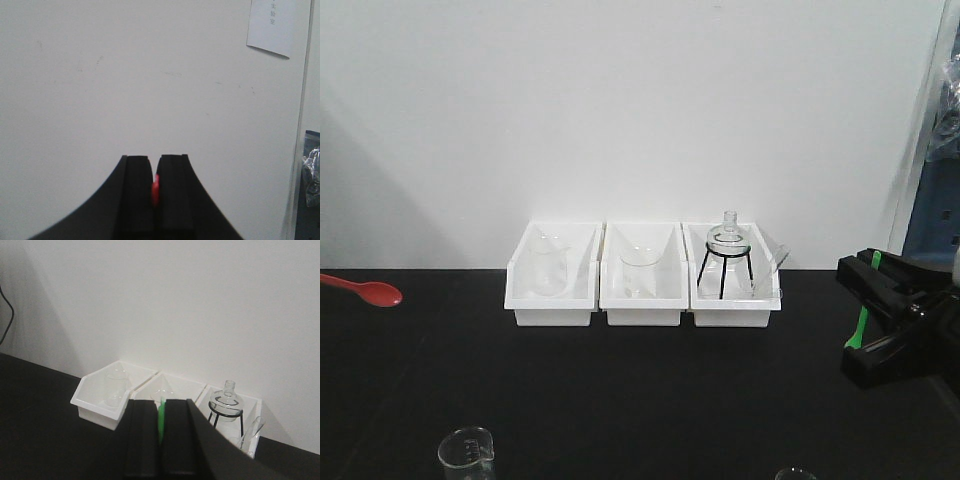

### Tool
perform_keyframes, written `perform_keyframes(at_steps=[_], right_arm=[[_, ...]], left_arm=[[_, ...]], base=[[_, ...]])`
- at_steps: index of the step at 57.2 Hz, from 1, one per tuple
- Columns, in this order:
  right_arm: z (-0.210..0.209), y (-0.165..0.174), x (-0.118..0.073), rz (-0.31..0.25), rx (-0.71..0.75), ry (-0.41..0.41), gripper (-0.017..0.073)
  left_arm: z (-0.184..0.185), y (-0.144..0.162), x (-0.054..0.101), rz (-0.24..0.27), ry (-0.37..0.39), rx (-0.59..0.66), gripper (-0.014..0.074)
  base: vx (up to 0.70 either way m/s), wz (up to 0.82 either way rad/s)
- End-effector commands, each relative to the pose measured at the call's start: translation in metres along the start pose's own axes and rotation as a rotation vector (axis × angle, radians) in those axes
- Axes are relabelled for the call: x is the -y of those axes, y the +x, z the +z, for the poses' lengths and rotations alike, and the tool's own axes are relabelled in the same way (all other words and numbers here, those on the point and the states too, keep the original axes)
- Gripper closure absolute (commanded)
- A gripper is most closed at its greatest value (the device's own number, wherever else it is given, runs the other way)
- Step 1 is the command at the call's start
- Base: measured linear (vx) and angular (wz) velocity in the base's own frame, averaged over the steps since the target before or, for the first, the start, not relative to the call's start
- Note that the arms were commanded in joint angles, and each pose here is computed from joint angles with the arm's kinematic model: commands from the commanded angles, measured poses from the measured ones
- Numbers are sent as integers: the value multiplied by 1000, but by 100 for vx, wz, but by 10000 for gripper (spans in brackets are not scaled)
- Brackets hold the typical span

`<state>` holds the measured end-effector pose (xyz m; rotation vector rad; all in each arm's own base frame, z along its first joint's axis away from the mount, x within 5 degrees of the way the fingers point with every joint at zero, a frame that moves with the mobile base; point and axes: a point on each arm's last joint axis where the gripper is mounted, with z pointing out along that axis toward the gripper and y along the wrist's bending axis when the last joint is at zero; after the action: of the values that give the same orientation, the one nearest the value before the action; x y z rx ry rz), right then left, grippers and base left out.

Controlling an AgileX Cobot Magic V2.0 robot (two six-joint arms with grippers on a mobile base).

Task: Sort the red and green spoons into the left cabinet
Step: 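Lift both spoons up out of their beakers, then drive the base to the white cabinet holding both spoons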

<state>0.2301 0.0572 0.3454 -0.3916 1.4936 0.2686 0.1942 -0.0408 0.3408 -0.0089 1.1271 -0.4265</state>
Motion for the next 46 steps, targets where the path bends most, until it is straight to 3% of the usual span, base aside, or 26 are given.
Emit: perform_keyframes(at_steps=[1,46], right_arm=[[-4,-18,-2,-2,92,-22,561],[-3,-17,-2,-1,89,-22,561]], left_arm=[[2,-16,6,-4,33,103,594],[2,-16,6,-5,31,100,594]], base=[[0,0],[-9,0]])
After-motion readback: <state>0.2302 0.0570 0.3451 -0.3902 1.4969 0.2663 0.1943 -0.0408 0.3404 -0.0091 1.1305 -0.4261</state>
